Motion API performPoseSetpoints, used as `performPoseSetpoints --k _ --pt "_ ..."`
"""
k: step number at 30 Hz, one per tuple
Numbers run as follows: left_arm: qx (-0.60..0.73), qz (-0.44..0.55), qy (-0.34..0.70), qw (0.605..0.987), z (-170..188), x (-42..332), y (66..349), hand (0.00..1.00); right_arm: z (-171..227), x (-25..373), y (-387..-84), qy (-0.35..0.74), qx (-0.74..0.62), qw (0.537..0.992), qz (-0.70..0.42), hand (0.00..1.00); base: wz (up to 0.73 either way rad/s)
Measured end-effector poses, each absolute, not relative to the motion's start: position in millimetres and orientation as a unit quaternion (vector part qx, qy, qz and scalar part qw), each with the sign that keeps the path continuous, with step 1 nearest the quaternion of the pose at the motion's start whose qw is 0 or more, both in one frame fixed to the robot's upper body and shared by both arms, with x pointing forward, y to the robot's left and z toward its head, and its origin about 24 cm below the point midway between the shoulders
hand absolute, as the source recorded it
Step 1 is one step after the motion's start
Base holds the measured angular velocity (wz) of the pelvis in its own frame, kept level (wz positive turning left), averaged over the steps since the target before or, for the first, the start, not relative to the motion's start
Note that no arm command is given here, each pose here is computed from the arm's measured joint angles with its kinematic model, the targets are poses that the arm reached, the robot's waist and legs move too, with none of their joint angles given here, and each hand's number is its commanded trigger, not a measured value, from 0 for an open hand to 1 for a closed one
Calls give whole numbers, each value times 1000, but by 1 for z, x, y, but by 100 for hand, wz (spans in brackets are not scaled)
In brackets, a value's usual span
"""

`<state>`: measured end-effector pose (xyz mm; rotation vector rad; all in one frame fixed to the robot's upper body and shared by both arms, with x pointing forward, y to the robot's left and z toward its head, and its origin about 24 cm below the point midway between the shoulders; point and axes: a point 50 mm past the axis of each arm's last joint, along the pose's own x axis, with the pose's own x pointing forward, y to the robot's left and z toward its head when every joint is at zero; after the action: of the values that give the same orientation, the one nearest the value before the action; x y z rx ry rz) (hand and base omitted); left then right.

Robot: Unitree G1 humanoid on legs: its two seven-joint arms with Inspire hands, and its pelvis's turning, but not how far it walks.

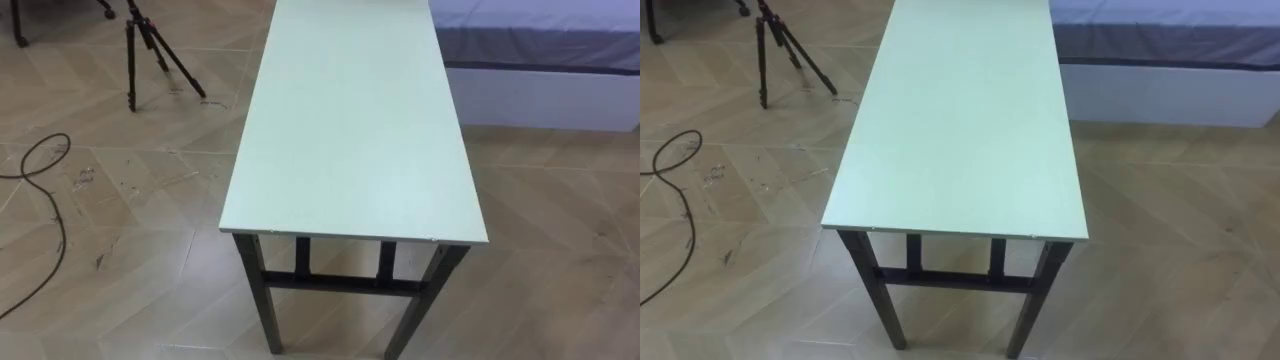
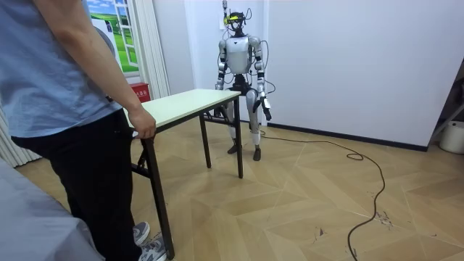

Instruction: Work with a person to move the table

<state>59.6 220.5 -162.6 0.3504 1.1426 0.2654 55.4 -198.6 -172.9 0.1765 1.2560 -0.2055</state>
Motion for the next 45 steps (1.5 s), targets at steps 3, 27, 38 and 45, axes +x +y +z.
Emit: performPoseSetpoints --k 3,27,38,45 --pt "160 127 537 819 -163 60 221 0 -173 56 -197 585 93 802 -85 0 3" --pt "-235 211 500 806 -163 72 203 0 -155 95 -202 484 250 835 -73 0 2" --pt "-364 155 433 810 -148 91 184 0 -123 127 -186 364 357 860 -12 0 0" --pt "-440 104 366 813 -125 108 172 0 -109 136 -178 318 397 861 20 0 0"
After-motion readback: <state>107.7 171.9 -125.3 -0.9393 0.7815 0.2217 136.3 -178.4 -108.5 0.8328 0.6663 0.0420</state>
